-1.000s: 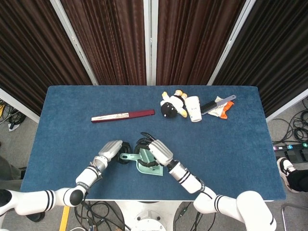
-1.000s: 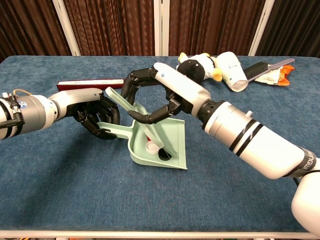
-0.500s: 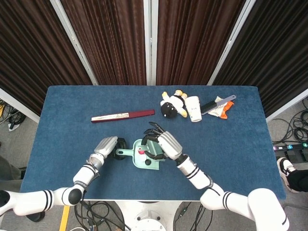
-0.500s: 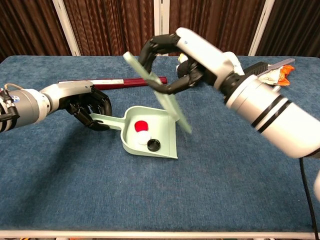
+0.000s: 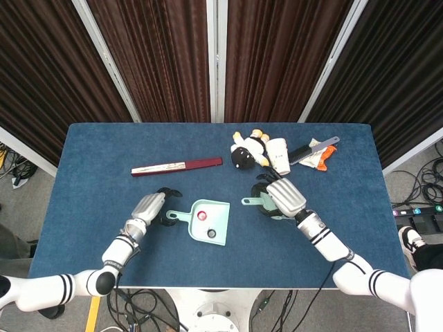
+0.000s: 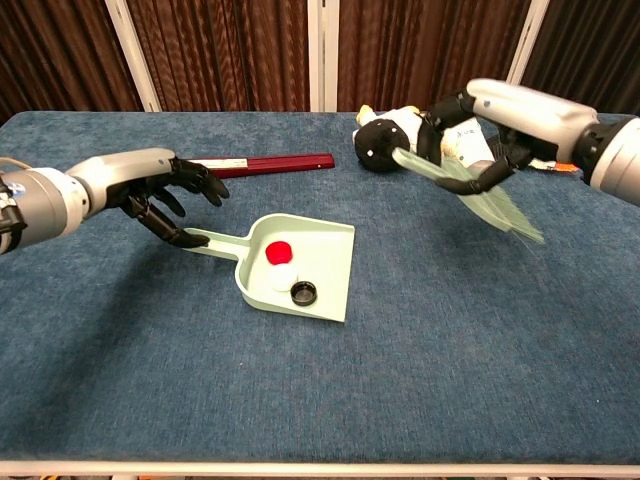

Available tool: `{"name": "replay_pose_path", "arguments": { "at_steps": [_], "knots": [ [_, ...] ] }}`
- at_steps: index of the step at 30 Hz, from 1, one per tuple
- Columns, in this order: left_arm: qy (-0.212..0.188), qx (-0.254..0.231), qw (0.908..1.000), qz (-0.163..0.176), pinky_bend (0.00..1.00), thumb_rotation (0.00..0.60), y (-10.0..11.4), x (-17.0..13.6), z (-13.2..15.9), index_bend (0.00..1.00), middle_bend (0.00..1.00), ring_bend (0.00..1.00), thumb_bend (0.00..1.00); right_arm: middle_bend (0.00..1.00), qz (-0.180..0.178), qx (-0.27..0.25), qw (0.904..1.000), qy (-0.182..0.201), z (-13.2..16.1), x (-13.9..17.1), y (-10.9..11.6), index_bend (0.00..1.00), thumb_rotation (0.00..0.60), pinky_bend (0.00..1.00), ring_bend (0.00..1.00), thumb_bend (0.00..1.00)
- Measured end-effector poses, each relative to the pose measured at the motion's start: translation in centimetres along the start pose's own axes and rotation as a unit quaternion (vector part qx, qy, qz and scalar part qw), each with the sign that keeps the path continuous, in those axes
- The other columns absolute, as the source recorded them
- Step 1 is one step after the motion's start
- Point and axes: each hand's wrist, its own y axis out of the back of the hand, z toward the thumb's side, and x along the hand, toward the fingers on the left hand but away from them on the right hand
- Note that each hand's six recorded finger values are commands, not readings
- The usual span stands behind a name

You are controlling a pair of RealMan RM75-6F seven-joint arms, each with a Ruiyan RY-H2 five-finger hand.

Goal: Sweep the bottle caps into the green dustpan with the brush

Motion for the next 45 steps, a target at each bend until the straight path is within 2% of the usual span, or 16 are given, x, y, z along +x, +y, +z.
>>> {"name": "replay_pose_path", "arguments": {
  "at_steps": [4,6,8,11,13,16,18,21,24,30,33,37,40,45],
  "knots": [
    [-0.006,0.007,0.9995,0.032,0.21,0.6,1.8,-0.8,0.0,0.22,0.2,0.08,0.25,0.48,0.038,0.054,0.9976,-0.019,-1.4,0.9,-0.9,0.6,0.6,0.0,0.09,0.56],
    [-0.005,0.015,0.9985,0.052,0.21,0.6,3.1,-1.4,-0.4,0.22,0.2,0.08,0.25,0.42,0.053,0.081,0.995,-0.023,-1.9,1.2,-1.3,0.49,0.6,0.0,0.05,0.51],
    [0.0,0.027,0.9971,0.072,0.21,0.6,4.4,-2.0,-1.0,0.22,0.2,0.08,0.25,0.33,0.072,0.111,0.9908,-0.029,-2.3,1.7,-1.9,0.33,0.6,0.0,0.01,0.44],
    [0.011,0.048,0.994,0.098,0.21,0.6,6.2,-3.0,-2.0,0.22,0.2,0.08,0.24,0.2,0.097,0.137,0.985,-0.041,-2.9,2.6,-2.6,0.08,0.6,0.0,0.0,0.37],
    [0.02,0.062,0.9916,0.112,0.21,0.6,7.1,-3.7,-2.8,0.22,0.2,0.08,0.24,0.14,0.104,0.137,0.9837,-0.051,-3.2,3.4,-2.7,0.02,0.6,0.0,0.0,0.35],
    [0.038,0.084,0.9872,0.13,0.21,0.6,7.9,-5.0,-4.4,0.22,0.2,0.08,0.23,0.09,0.096,0.13,0.9846,-0.066,-3.8,4.5,-2.1,0.0,0.6,0.0,0.0,0.34],
    [0.051,0.098,0.9831,0.145,0.21,0.6,8.4,-6.0,-5.5,0.23,0.2,0.08,0.23,0.09,0.079,0.123,0.9865,-0.073,-4.1,5.0,-1.4,0.0,0.6,0.0,0.0,0.34],
    [0.075,0.119,0.9754,0.17,0.21,0.6,9.3,-8.0,-7.6,0.24,0.2,0.08,0.23,0.11,0.04,0.103,0.9897,-0.091,-5.0,6.5,0.5,0.0,0.6,0.0,0.0,0.33],
    [0.099,0.141,0.9693,0.176,0.2,0.6,9.9,-10.3,-10.0,0.24,0.2,0.08,0.23,0.12,0.0,0.093,0.989,-0.115,-6.3,8.7,2.7,0.0,0.6,0.0,0.0,0.34],
    [0.14,0.193,0.9502,0.2,0.19,0.6,11.2,-15.6,-13.6,0.24,0.2,0.08,0.23,0.13,-0.076,0.081,0.9786,-0.173,-8.7,14.8,6.5,0.0,0.6,0.0,0.0,0.34],
    [0.161,0.201,0.9414,0.217,0.19,0.6,11.6,-18.7,-15.0,0.24,0.2,0.08,0.22,0.13,-0.109,0.074,0.9695,-0.207,-9.5,18.5,8.1,0.0,0.6,0.0,0.0,0.34],
    [0.176,0.197,0.9351,0.236,0.19,0.6,11.4,-22.0,-15.7,0.24,0.2,0.08,0.21,0.14,-0.144,0.065,0.9574,-0.242,-9.9,23.1,9.6,0.0,0.6,0.0,0.0,0.34],
    [0.179,0.188,0.9328,0.25,0.18,0.6,10.8,-23.9,-15.4,0.24,0.2,0.08,0.21,0.14,-0.15,0.06,0.9517,-0.261,-9.8,26.0,9.6,0.0,0.6,0.0,0.0,0.34],
    [0.177,0.184,0.9286,0.269,0.17,0.6,10.1,-25.9,-14.3,0.24,0.2,0.08,0.21,0.15,-0.147,0.048,0.9501,-0.271,-9.1,28.8,8.7,0.01,0.6,0.0,0.0,0.34]
  ]
}}
